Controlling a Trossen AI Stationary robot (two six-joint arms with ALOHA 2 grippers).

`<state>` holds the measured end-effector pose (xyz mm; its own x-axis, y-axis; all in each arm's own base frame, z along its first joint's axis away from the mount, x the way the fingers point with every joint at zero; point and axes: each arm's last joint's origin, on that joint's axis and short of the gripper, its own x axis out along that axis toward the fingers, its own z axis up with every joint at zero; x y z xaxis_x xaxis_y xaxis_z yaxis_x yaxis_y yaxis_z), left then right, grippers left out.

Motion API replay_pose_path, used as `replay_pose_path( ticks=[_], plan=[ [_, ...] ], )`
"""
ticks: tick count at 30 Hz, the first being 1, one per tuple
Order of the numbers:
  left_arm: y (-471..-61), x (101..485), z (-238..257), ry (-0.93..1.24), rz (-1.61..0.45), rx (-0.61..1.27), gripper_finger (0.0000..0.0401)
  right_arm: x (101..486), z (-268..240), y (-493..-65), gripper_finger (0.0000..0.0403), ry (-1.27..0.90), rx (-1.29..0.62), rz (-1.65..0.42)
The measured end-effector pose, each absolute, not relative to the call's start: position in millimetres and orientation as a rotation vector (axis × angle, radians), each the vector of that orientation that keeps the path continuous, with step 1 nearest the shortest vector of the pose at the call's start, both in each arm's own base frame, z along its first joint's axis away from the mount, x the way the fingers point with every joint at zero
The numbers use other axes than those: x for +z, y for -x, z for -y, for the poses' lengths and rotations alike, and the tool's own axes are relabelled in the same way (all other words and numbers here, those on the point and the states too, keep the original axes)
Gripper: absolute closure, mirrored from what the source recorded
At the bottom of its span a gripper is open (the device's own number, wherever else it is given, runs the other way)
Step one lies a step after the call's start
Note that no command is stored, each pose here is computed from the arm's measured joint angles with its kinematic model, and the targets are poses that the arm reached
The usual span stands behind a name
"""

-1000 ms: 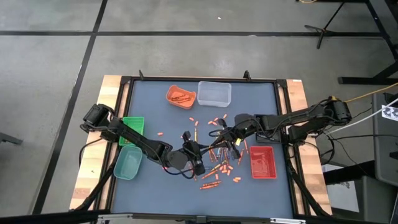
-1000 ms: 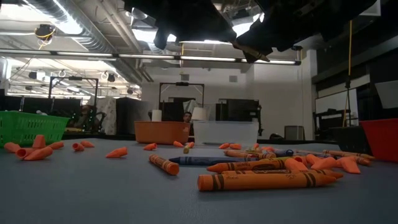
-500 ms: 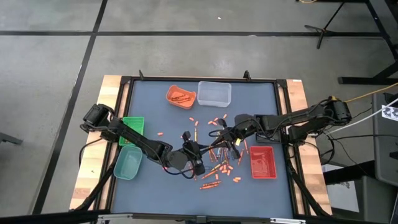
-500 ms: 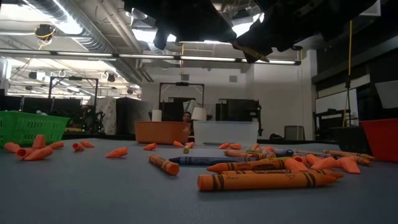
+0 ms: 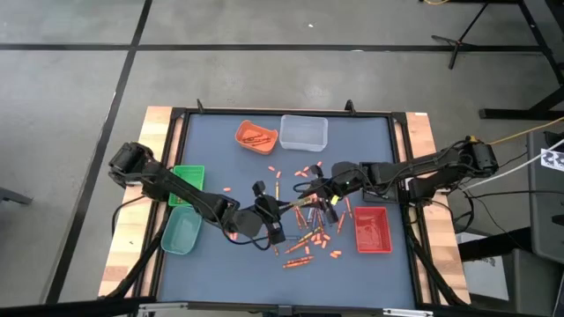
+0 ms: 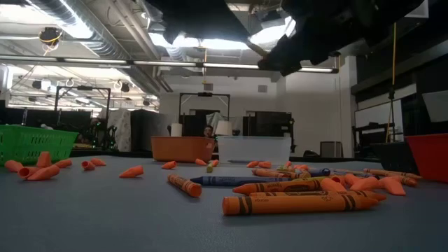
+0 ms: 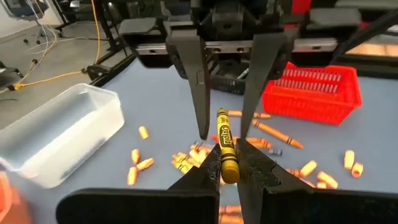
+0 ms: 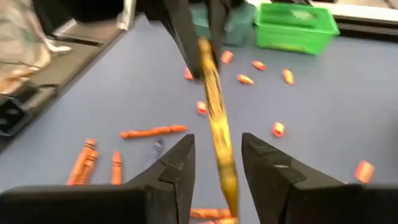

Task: Sort crayons
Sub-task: Put the yellow crayon into the green bin

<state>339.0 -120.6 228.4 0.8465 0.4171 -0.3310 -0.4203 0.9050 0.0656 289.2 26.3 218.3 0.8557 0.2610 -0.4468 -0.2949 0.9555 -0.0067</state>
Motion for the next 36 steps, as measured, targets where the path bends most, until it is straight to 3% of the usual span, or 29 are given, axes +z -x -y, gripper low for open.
replay_pose_path(
  ticks=[14, 24, 29, 36],
  plan=[
    [-254, 259, 86, 0.131, -0.710, 0.613, 0.0387, 203, -21, -281, 0.0274, 0.121, 0.129, -0.653],
    [-177, 269, 59, 0.360, -1.087, 0.934, 0.0387, 203, -21, -281, 0.0274, 0.125, 0.131, -0.652],
    [-163, 268, 57, 0.437, -1.195, 1.099, 0.0387, 203, -21, -281, 0.0274, 0.125, 0.131, -0.652],
    [-161, 260, 56, 0.431, -1.214, 1.122, 0.0387, 203, -21, -281, 0.0274, 0.125, 0.131, -0.651]
  ],
)
